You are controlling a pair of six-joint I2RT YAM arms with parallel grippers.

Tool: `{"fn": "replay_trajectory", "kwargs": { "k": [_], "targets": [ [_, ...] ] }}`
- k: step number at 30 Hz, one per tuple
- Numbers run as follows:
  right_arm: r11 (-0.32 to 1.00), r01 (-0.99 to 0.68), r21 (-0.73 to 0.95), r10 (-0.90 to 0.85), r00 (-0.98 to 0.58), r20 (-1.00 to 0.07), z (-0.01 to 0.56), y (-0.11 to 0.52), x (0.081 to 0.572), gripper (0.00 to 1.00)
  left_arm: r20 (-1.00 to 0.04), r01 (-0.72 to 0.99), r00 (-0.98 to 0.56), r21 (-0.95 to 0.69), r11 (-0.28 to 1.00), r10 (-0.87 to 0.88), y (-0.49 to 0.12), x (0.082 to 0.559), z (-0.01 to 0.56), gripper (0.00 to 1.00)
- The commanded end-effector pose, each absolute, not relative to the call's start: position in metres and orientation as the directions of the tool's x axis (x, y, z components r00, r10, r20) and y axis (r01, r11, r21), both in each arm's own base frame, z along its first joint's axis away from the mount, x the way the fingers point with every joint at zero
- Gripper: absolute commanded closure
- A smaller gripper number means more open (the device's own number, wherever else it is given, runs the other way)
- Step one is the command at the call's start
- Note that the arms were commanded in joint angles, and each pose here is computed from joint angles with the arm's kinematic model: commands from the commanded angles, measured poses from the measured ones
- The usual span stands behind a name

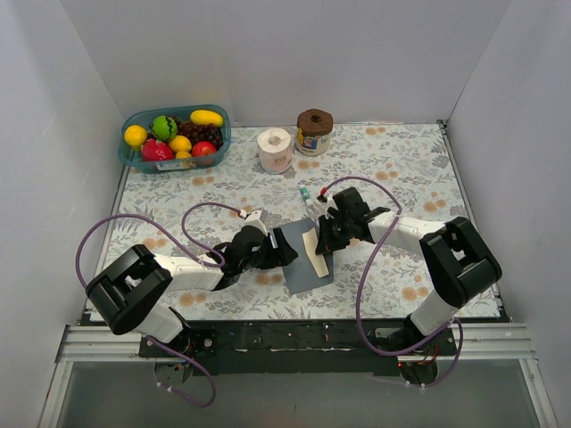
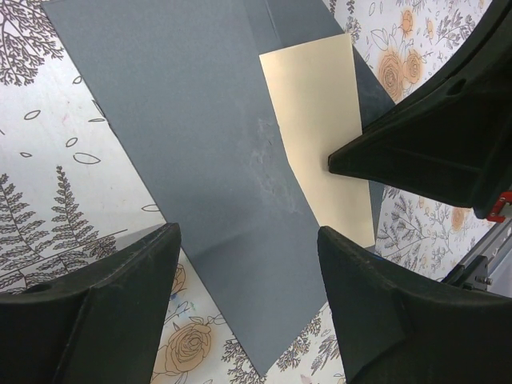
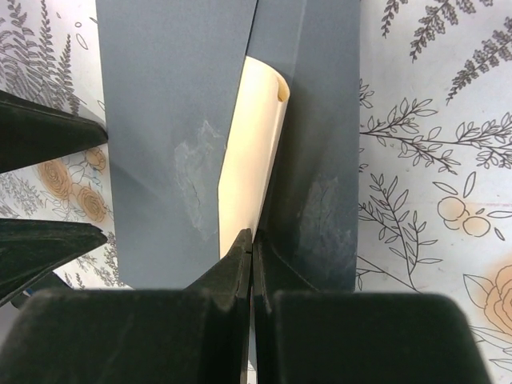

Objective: Place the letter into the envelope and seal it

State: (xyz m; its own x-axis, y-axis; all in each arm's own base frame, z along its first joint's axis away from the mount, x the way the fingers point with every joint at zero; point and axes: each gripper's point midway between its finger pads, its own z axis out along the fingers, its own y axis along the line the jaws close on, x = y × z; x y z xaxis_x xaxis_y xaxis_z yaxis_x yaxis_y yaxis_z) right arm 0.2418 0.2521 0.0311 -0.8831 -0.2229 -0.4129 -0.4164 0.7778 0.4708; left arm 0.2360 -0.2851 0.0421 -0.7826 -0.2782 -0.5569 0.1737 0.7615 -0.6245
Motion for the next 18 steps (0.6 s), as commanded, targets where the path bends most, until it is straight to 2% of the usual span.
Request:
{"fn": "replay_trajectory", "kwargs": {
  "k": [1,18],
  "targets": [
    [0.774,-0.433,0.462,-0.234,-0.874,-0.426,0.025,0.251,0.245,0.99,-0.527,0.113,-0.824,-0.515,0.85,-0.21,-0.258,0.222,0.005,0.3],
    [0.72,-0.466,0.515,-0.278,-0.873,-0.401,0.022,0.258,0.234,0.99,-0.55,0.111,-0.809,-0.492,0.864,-0.209,-0.247,0.232,0.007,0.3]
  ]
}}
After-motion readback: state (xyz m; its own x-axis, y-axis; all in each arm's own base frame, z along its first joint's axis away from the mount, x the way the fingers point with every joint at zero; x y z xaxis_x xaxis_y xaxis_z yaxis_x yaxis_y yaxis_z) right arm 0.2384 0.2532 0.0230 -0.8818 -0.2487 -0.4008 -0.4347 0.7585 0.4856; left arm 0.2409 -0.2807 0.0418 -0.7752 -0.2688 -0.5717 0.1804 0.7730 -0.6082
